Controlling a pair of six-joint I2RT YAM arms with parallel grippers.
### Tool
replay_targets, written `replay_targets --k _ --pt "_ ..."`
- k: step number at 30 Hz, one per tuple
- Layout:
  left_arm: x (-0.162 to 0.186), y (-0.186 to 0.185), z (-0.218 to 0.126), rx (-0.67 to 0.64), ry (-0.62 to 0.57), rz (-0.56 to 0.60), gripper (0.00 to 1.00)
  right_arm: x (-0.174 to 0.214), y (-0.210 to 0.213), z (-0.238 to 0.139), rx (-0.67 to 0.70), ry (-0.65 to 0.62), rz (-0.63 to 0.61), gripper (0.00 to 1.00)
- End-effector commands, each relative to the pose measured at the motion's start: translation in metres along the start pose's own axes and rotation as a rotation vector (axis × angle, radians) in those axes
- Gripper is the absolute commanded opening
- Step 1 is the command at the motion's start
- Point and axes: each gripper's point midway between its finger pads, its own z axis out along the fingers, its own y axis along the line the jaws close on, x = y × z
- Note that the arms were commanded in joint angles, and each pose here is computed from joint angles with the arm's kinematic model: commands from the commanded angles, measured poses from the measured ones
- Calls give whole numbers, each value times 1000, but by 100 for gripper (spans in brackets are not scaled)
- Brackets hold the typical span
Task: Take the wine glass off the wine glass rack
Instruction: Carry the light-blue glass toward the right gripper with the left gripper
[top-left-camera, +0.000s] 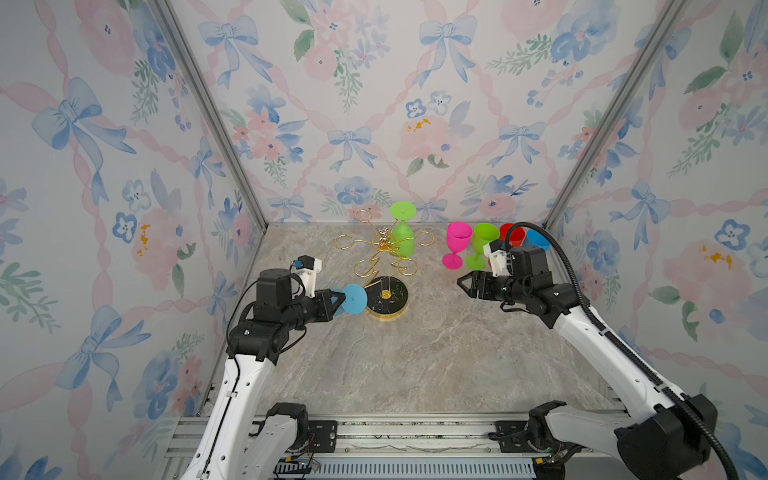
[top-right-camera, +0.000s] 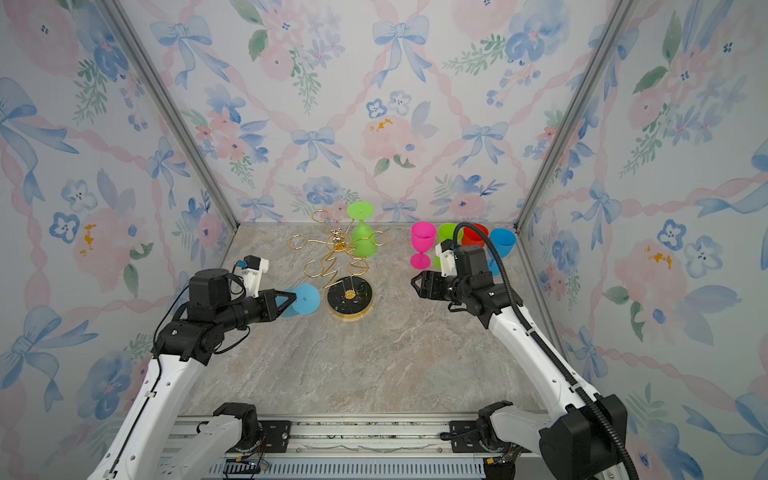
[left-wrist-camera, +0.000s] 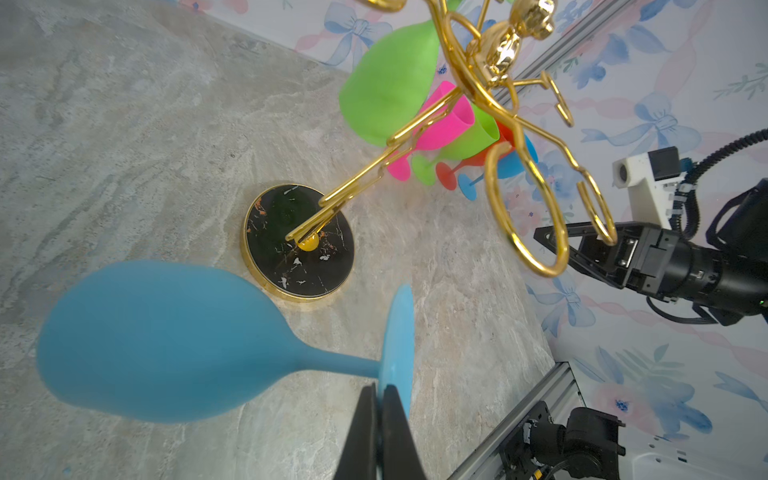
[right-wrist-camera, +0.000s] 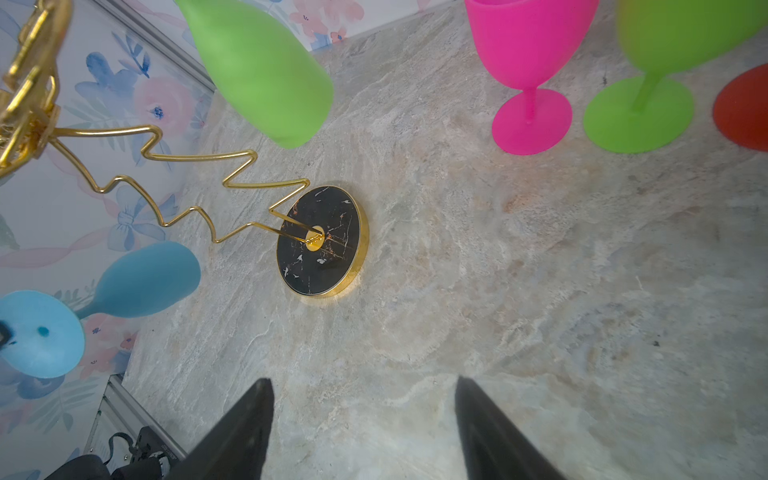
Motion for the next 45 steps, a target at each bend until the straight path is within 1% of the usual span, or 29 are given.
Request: replay_targets --k 1,7,11,17,21,26,29,32,36,38,41,45 --pt "18 -13 -6 52 46 4 0 -7 8 1 -23 -14 3 71" --pt "30 -46 -16 178 76 -1 0 -9 9 5 -27 -13 19 71" --pt "45 -62 -15 241 130 17 0 -12 11 8 -32 -10 28 71" --pt "72 -82 -9 301 228 90 0 -13 10 9 -24 -6 48 71" --pt "77 -96 -7 325 248 143 0 -12 7 7 -5 -3 52 71" --pt "84 -123 -2 398 268 220 0 -9 1 6 32 17 59 71" --pt "91 -145 5 445 275 276 0 -8 -1 3 43 24 57 71" --pt "98 -171 17 482 260 356 0 -7 -2 0 52 27 57 71" --pt "112 -219 25 558 214 509 0 -6 -10 -6 87 31 69 71" --pt "118 -233 31 568 198 579 0 -3 -14 -9 103 40 80 72" --pt "125 -238 43 560 195 688 0 -1 -22 -15 125 53 95 72" --pt "120 -232 56 472 127 806 0 0 -29 -24 142 56 111 72"
